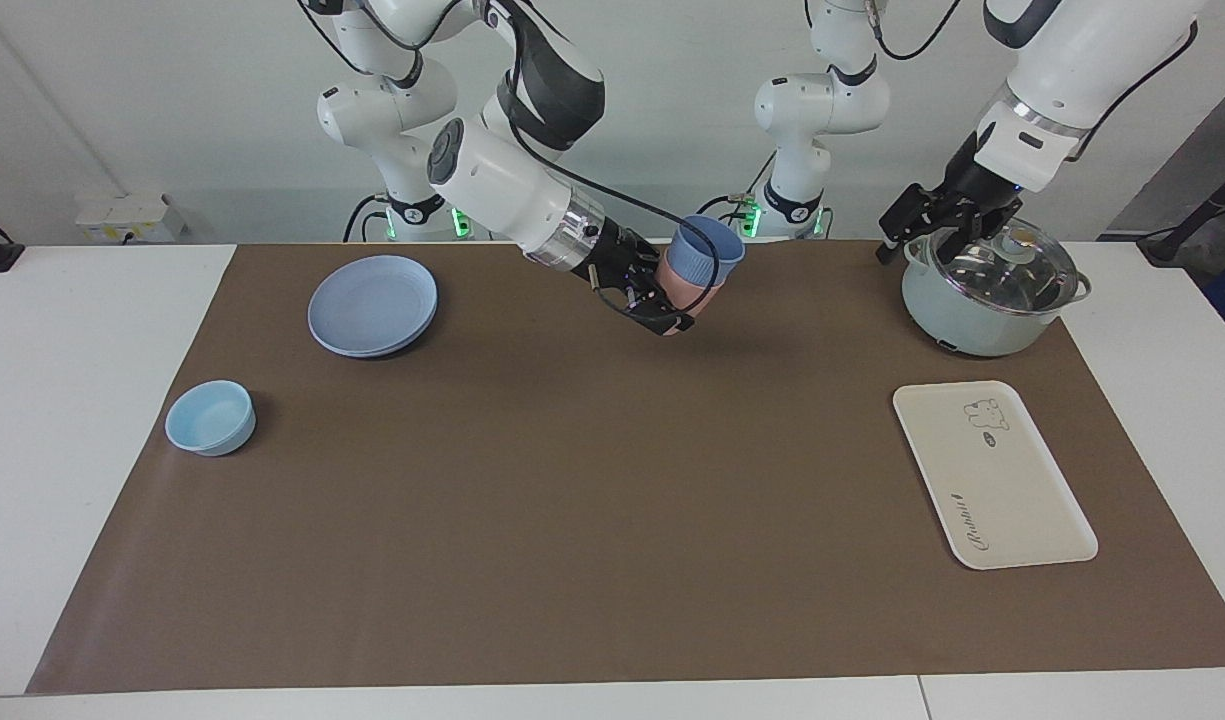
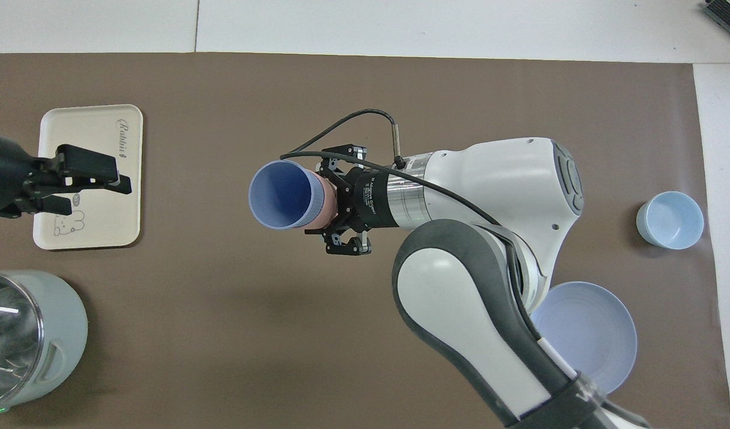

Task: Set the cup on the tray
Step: 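Reach the left gripper to the cup and grasp its blue end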

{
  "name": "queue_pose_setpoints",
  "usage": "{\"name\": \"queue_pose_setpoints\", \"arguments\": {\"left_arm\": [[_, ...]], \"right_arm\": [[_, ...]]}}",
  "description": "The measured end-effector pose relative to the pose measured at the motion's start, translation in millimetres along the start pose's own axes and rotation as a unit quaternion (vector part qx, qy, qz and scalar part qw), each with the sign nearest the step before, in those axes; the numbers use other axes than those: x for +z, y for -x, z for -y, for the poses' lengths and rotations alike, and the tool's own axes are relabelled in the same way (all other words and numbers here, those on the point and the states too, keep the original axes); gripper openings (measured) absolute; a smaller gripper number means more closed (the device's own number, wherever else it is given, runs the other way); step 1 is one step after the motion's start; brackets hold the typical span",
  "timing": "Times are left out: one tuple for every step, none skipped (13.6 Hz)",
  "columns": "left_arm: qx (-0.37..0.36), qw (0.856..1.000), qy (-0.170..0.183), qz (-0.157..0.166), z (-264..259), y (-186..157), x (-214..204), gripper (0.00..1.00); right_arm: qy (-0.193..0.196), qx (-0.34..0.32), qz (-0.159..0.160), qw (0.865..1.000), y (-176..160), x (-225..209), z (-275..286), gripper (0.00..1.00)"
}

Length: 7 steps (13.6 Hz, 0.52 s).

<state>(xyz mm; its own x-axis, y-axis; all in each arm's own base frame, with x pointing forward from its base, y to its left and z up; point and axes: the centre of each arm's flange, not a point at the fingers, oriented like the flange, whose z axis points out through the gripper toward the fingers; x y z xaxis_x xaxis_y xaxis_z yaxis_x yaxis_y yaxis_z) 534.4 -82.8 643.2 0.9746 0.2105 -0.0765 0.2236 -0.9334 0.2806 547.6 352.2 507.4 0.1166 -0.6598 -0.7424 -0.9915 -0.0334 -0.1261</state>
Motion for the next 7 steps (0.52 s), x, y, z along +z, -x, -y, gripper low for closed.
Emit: {"name": "queue_pose_setpoints", "arguments": {"left_arm": [[-0.025,0.999,0.02,0.007,-12,4,1,0.99],[-0.044,0.998,0.036,0.011,-27,10,2,0.98],[-0.06,0.997,0.05,0.014,-46,18,4,0.96],[-0.07,0.996,0.062,0.013,-68,27,7,0.96],[-0.078,0.994,0.072,0.003,-94,36,11,0.93],[-0.086,0.993,0.085,-0.011,-120,46,15,0.92],[-0.089,0.991,0.097,-0.02,-141,57,20,0.86]], "right_arm": [[-0.001,0.001,0.0,1.0,0,-1,1,0.77],[-0.002,0.002,0.0,1.0,0,-2,1,0.77],[-0.002,0.002,0.0,1.0,0,-2,1,0.77],[-0.002,0.002,0.0,1.0,0,-2,2,0.77],[-0.002,0.002,0.0,1.0,0,-2,2,0.77],[-0.002,0.002,0.0,1.0,0,-1,2,0.77],[-0.002,0.002,0.0,1.0,0,-1,2,0.77]]}}
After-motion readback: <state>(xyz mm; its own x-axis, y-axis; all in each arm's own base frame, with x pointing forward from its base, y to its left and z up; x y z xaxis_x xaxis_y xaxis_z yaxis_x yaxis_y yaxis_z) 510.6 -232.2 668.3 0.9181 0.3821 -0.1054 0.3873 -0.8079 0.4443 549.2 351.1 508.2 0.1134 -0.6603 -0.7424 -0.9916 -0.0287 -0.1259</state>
